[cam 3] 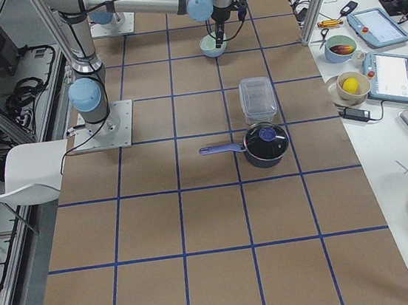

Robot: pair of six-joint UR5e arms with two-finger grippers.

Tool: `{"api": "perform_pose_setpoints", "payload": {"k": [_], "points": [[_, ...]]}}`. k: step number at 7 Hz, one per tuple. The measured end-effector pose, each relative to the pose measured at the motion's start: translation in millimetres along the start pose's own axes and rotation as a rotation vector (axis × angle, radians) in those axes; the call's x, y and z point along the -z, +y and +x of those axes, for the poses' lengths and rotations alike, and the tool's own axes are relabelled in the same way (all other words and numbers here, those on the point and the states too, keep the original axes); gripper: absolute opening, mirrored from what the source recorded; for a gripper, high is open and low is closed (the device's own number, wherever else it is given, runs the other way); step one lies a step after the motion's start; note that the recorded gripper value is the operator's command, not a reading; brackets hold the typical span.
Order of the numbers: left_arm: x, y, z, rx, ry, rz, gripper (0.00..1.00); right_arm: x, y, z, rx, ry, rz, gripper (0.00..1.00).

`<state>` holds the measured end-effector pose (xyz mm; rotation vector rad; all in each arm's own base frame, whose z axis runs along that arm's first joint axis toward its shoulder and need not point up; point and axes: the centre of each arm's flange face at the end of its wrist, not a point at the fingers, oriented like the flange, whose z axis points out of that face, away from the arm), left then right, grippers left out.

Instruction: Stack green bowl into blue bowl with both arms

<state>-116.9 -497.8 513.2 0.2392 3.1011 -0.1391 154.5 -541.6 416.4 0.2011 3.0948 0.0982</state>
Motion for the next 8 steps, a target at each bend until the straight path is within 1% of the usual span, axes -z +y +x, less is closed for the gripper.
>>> {"api": "perform_pose_setpoints", "payload": {"k": [1,2,3,5,8], "points": [[0.2,-0.1,0.2,0.001,0.001,0.001,1.0,20.1,19.5,14.0,0.013,0.046,-0.017,1.0],[0.4,0.0,0.3,0.002,0.003,0.002,1.0,44.3,44.0,21.0,0.02,0.063,-0.017,1.0],[1.4,0.1,0.3,0.004,0.002,0.004,1.0,61.2,62.7,24.0,0.022,0.067,-0.013,1.0],[4.7,-0.1,-0.1,0.005,-0.002,0.009,1.0,70.8,75.5,24.6,0.025,0.065,-0.017,1.0],[2.8,1.1,-0.2,0.008,-0.004,0.005,1.0,71.8,77.2,23.9,0.027,0.064,-0.019,1.0]]}}
